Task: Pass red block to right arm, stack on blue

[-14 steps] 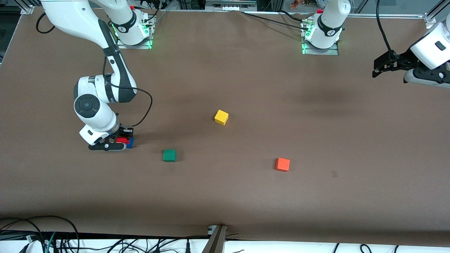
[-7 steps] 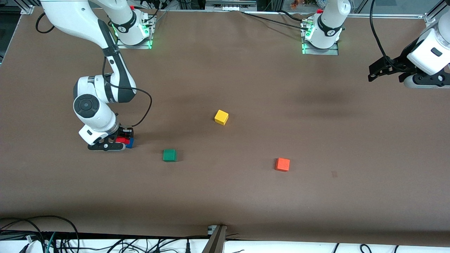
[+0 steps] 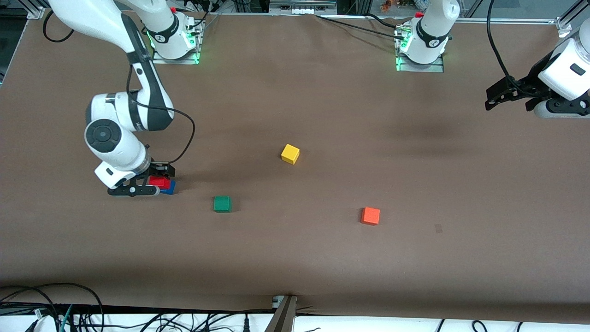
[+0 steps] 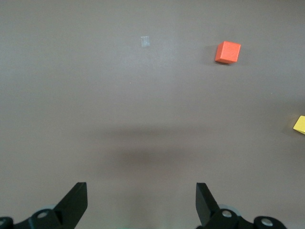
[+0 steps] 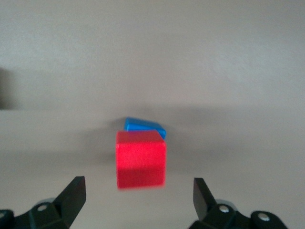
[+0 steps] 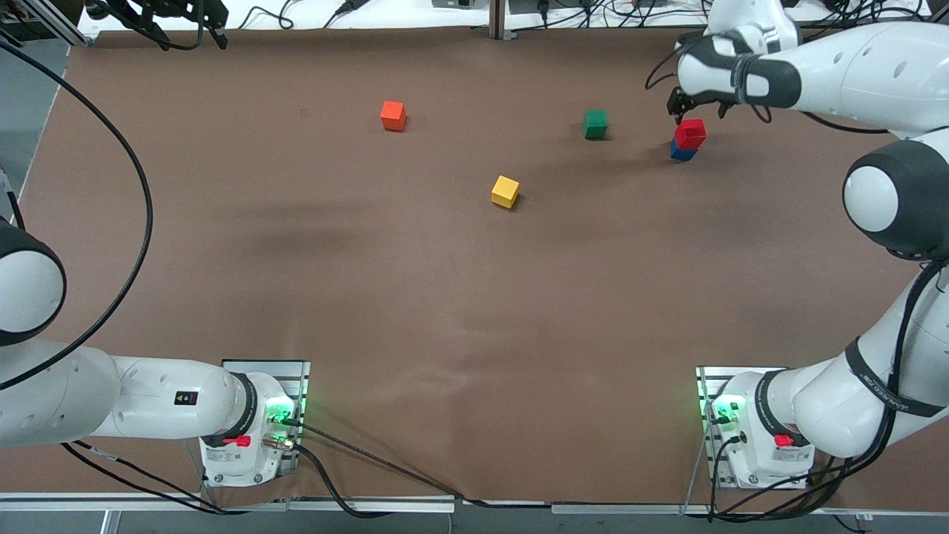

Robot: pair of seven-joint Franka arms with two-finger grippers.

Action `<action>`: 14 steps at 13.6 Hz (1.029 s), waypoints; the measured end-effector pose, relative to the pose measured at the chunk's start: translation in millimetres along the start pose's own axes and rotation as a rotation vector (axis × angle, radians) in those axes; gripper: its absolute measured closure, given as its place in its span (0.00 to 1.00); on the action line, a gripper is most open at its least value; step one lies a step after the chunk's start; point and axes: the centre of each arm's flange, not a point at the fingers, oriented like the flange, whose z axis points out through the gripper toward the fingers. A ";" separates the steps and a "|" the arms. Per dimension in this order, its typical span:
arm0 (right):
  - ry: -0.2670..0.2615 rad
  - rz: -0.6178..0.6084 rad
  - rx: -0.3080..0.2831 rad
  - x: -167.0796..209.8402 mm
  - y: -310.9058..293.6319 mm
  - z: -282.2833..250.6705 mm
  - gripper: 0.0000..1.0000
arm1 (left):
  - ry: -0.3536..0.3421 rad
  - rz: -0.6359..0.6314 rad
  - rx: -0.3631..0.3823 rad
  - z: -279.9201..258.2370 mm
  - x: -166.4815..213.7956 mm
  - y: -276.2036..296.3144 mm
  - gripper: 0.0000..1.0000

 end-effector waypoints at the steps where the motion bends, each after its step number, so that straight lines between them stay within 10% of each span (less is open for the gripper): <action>1: -0.029 0.007 0.002 2.4 1.3 -23.9 0.00 | -0.001 0.001 0.000 0.4 0.3 0.4 0.00; 5: -0.133 0.058 0.058 0.4 16.2 -97.9 0.00 | 0.000 0.002 0.000 -0.1 0.3 1.7 0.00; 14: -0.075 0.189 0.187 -31.3 121.5 -224.6 0.00 | 0.000 0.003 0.000 0.4 1.3 2.4 0.00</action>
